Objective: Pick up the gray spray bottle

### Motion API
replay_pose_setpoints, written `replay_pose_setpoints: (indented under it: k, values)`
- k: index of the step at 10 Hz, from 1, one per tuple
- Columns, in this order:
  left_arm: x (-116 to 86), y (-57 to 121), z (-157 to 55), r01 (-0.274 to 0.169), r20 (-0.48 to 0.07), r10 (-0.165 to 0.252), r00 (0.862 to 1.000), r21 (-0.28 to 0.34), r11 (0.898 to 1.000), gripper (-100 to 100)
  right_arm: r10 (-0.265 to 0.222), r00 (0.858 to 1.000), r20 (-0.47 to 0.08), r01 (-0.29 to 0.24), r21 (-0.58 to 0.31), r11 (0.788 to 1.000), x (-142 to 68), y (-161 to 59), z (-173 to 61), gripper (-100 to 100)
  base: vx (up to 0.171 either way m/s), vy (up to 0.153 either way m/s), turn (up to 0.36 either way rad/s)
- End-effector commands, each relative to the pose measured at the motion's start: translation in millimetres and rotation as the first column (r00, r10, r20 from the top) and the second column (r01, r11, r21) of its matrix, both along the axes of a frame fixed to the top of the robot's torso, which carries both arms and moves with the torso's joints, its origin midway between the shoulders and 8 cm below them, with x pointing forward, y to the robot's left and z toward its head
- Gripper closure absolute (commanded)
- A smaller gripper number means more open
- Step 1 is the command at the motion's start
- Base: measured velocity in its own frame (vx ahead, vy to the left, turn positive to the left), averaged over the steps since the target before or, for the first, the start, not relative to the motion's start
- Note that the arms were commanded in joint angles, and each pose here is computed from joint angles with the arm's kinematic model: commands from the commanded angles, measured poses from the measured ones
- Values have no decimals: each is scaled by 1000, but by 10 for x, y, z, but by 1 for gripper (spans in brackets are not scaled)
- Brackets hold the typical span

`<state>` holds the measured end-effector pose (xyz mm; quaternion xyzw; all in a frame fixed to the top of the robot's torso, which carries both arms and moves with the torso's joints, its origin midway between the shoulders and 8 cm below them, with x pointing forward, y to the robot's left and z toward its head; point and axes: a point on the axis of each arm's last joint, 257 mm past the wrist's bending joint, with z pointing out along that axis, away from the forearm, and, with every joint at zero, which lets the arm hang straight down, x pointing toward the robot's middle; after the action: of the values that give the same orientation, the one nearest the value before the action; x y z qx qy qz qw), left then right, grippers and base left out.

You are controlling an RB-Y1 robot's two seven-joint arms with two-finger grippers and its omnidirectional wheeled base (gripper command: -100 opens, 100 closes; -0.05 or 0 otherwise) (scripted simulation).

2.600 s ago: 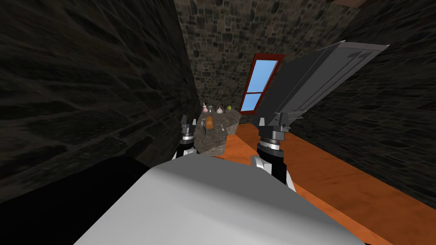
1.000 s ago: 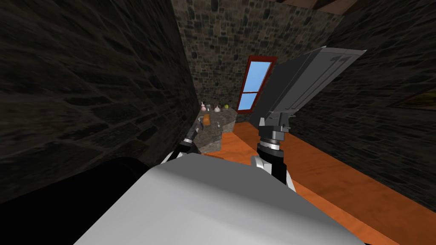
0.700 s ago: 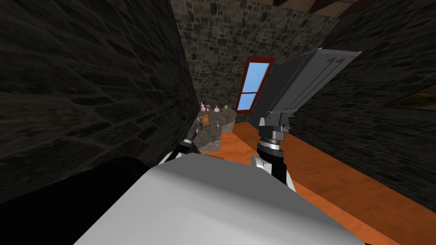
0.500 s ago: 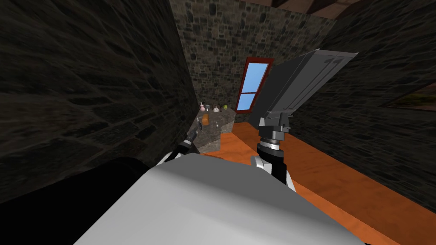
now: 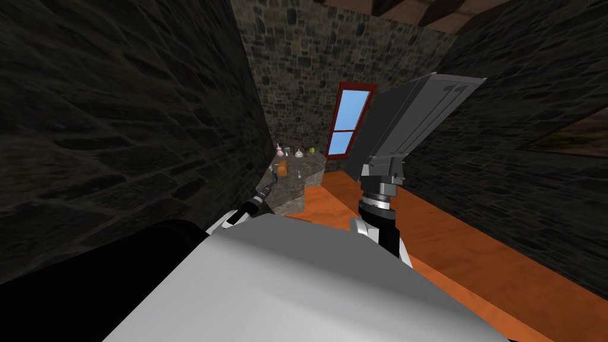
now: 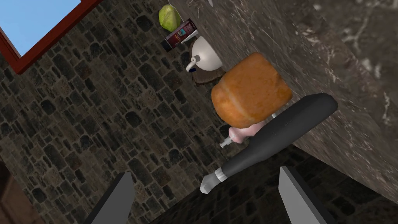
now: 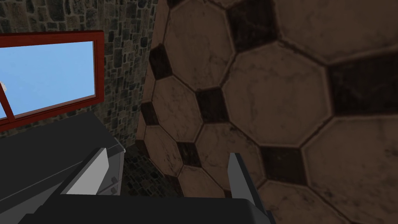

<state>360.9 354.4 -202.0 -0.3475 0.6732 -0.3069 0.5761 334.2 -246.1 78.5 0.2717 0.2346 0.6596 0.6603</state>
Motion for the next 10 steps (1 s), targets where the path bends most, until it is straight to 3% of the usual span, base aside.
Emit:
replay_pose_setpoints:
  k: [1,2,4,6,7,9,10]
  values:
    - [-87,202,-167,-7,-71,14,997,94,996,-100,0,1000,0,0,0,1000,0,0,0,0,110,-44,-39]
    - [-84,203,-163,0,-74,8,997,102,995,-100,0,1000,0,0,0,1000,0,0,0,0,75,-19,-10]
    - [-144,491,-312,-1,-148,34,988,221,975,-100,0,1000,0,0,0,1000,0,0,0,0,80,-36,-38]
    - [-203,799,-410,5,-210,70,975,337,941,-100,0,1000,0,0,0,1000,0,0,0,0,117,-45,-40]
    - [-197,801,-402,11,-211,66,975,344,939,-100,0,1000,0,0,0,1000,0,0,0,0,100,-42,-13]
    - [-248,1109,-445,24,-260,106,960,452,892,-100,0,1000,0,0,0,1000,0,0,0,0,100,-47,-30]
    - [-244,1111,-439,27,-261,104,960,455,890,-100,0,1000,0,0,0,1000,0,0,0,0,74,-36,-12]
